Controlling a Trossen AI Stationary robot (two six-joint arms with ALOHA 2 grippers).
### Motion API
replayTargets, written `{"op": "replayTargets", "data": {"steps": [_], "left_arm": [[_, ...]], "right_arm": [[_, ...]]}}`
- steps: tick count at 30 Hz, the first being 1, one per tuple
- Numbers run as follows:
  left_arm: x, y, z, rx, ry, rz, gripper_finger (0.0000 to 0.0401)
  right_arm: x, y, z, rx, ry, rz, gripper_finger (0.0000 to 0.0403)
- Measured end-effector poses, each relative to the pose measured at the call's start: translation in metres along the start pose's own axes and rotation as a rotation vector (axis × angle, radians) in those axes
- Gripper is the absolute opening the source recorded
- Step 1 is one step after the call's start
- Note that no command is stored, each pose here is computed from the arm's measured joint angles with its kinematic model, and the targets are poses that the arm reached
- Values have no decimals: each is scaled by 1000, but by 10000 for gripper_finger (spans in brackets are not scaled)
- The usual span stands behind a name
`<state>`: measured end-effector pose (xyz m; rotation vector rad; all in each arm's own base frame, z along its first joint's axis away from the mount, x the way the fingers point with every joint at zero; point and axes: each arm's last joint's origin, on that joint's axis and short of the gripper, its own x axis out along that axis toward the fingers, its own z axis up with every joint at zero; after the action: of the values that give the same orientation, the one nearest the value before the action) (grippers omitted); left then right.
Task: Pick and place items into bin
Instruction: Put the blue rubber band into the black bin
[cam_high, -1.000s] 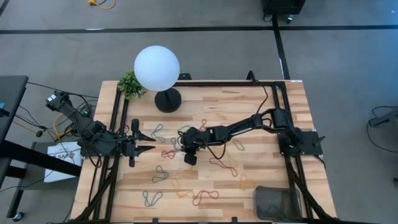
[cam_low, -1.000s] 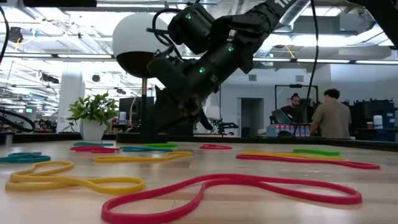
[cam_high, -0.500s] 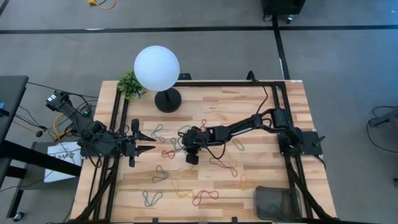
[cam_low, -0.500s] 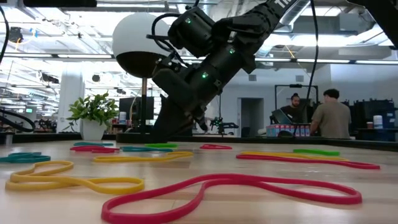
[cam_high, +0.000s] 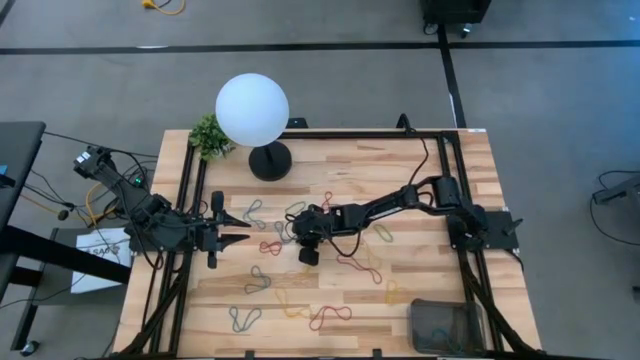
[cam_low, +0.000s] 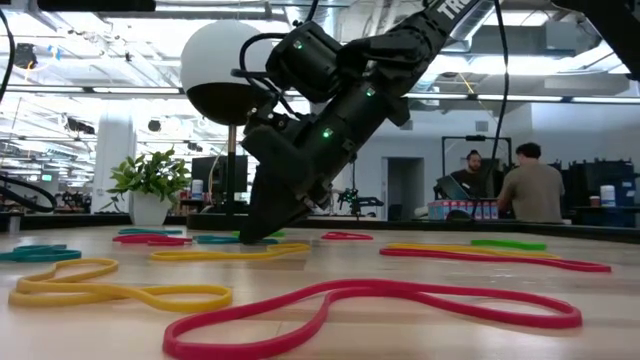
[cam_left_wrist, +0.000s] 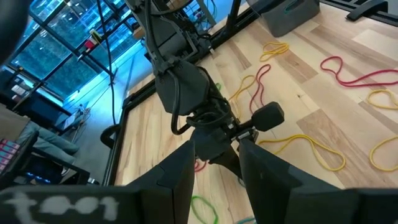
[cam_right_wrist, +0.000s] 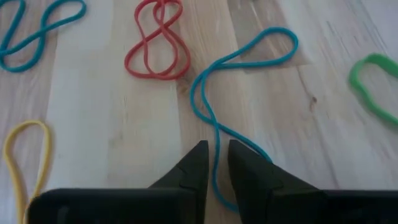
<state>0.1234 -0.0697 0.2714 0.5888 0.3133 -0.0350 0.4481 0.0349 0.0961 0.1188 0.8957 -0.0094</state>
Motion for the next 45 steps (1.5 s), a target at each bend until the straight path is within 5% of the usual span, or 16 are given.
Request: {"op": "replayTargets", "data": {"steps": [4,10,16,21,28,32,40,45], "left_arm": [[0,0,0,0,0,0,119],[0,0,0,0,0,0,119],[0,0,0,5,1,0,119],[0,0,0,8,3,0,119],[0,0,0,8,3,0,119],[0,0,0,7,3,0,119],[0,0,0,8,3,0,119],[0,0,0,7,3,0,119]], "right_arm": [[-2,0,1,0,-2,2,7],[-34,11,6,-30,79,92,3],[-120,35,26,-59,93,126,2],[-199,59,21,96,151,146,1],[-290,99,-15,445,281,165,1],[-320,131,-39,505,298,183,1],[-337,200,-97,524,394,173,1],[-329,234,-136,659,480,71,0]]}}
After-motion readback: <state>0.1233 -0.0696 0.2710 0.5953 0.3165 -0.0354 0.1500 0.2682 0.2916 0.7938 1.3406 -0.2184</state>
